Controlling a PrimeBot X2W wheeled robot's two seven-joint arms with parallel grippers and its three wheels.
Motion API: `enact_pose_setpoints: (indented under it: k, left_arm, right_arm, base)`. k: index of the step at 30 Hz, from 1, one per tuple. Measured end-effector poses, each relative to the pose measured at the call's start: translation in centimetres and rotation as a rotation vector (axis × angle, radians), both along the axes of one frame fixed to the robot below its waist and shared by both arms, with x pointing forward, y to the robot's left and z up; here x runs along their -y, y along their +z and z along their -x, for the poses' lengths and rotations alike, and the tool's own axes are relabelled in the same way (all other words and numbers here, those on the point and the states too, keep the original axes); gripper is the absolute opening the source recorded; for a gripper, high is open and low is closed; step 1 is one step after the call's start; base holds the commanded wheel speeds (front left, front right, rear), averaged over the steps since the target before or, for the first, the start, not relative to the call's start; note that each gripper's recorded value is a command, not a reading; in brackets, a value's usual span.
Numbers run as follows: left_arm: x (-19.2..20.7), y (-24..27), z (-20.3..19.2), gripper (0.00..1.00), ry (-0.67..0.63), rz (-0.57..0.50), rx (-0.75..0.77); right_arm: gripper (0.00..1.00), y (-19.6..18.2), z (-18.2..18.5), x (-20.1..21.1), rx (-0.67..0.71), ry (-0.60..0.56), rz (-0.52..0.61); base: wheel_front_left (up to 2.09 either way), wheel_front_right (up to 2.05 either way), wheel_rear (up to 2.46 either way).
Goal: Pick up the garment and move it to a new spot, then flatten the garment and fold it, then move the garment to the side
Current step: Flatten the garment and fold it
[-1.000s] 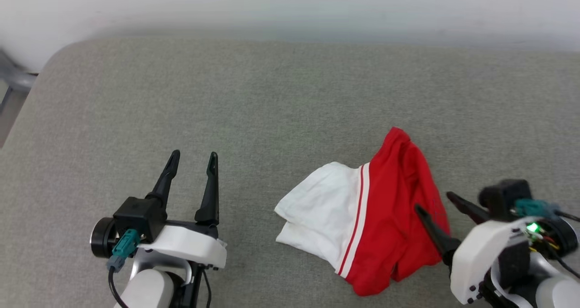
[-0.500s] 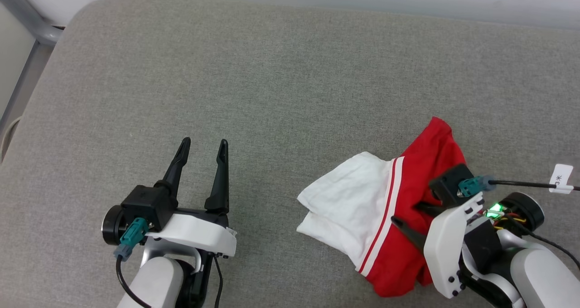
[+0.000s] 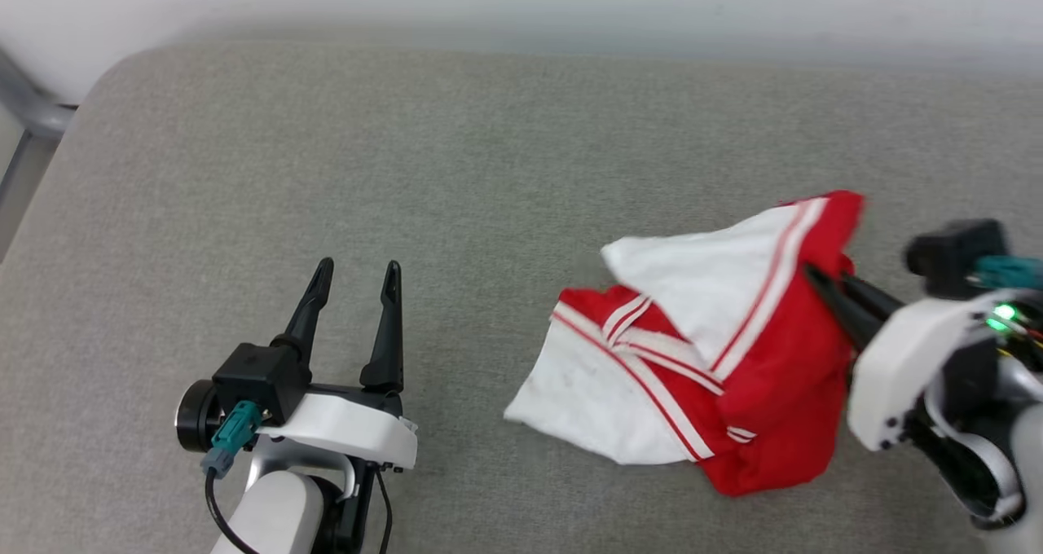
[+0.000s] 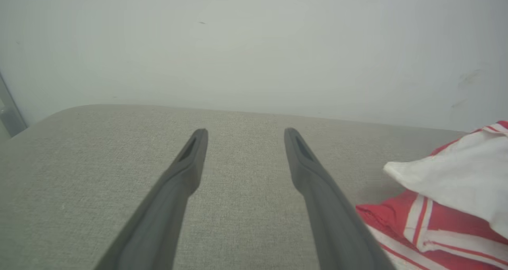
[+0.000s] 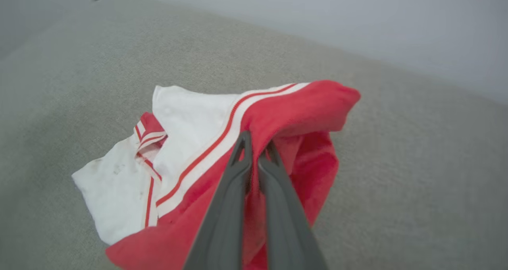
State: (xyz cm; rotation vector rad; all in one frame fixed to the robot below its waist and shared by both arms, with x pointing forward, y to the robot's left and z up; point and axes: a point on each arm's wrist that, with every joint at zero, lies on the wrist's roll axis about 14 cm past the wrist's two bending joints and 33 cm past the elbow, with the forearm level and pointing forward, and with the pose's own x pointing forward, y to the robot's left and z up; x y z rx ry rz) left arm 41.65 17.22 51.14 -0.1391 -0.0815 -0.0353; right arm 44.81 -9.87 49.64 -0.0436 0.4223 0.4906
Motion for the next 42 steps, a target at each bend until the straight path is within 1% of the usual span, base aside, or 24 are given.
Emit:
enact_pose_setpoints:
  k: [2, 6, 8, 12, 16, 19, 20, 21, 22, 24, 29, 32, 34, 37, 42]
  left_arm:
    - [0.3, 0.2, 0.0, 1.00, -0.012, -0.002, 0.006]
    - [0.9, 0.4, -0.2, 1.00, -0.035, -0.013, 0.014]
    - [1.1, 0.4, -0.2, 1.00, -0.044, -0.015, 0.010]
    - [1.5, 0.2, -0.2, 1.00, -0.056, -0.014, 0.004]
    - [1.8, -0.1, -0.3, 1.00, -0.062, -0.010, -0.008]
    - [1.8, -0.3, -0.4, 1.00, -0.066, -0.012, -0.016]
    - [1.8, -0.3, -0.4, 1.00, -0.067, -0.013, -0.017]
    - [1.8, -0.3, -0.4, 1.00, -0.068, -0.013, -0.018]
    - [1.8, -0.4, -0.4, 1.00, -0.068, -0.014, -0.019]
    - [1.8, -0.4, -0.4, 1.00, -0.068, -0.015, -0.023]
    - [1.8, -0.2, 0.1, 1.00, -0.068, -0.015, -0.020]
    - [1.8, 0.2, 0.3, 1.00, -0.068, -0.015, -0.014]
    - [1.8, 0.4, 0.5, 1.00, -0.065, -0.012, -0.008]
    - [1.9, 0.6, 0.9, 1.00, -0.065, -0.010, -0.005]
    - [2.3, 0.9, 1.2, 1.00, -0.073, -0.007, 0.001]
  right_arm:
    - [0.00, -0.2, 0.3, 2.6, -0.004, -0.098, -0.023]
    - [0.00, -1.8, 2.0, 7.7, -0.045, -0.306, -0.095]
    - [0.00, -3.0, 3.2, 10.0, -0.078, -0.415, -0.146]
    - [0.00, -6.2, 6.3, 13.2, -0.162, -0.597, -0.238]
    - [0.00, -10.2, 9.6, 14.4, -0.272, -0.702, -0.275]
    - [0.00, -11.2, 10.1, 14.2, -0.286, -0.722, -0.303]
    - [0.35, -11.1, 10.0, 14.1, -0.272, -0.722, -0.306]
    - [0.85, -10.9, 9.8, 14.1, -0.253, -0.723, -0.311]
    - [1.00, -10.5, 9.5, 14.1, -0.222, -0.725, -0.314]
    - [1.00, -9.4, 8.6, 14.1, -0.155, -0.720, -0.312]
    - [1.00, -5.1, 6.9, 14.9, 0.070, -0.719, -0.308]
    - [1.00, -3.0, 6.4, 14.8, 0.160, -0.699, -0.288]
    - [1.00, -2.0, 6.2, 14.3, 0.193, -0.672, -0.274]
    - [1.00, -1.9, 6.3, 12.4, 0.147, -0.600, -0.238]
    - [1.00, -2.9, 7.1, 10.0, -0.024, -0.450, -0.122]
  base:
    - [0.00, 0.00, 0.00]
    - [0.00, 0.00, 0.00]
    - [0.00, 0.00, 0.00]
    - [0.00, 0.00, 0.00]
    - [0.00, 0.00, 0.00]
    - [0.00, 0.00, 0.00]
    - [0.00, 0.00, 0.00]
    - [0.00, 0.00, 0.00]
    - [0.00, 0.00, 0.00]
    - [0.00, 0.00, 0.00]
    - [0.00, 0.00, 0.00]
    - [0.00, 0.00, 0.00]
    - [0.00, 0.00, 0.00]
    - [0.00, 0.00, 0.00]
    - [0.00, 0.00, 0.00]
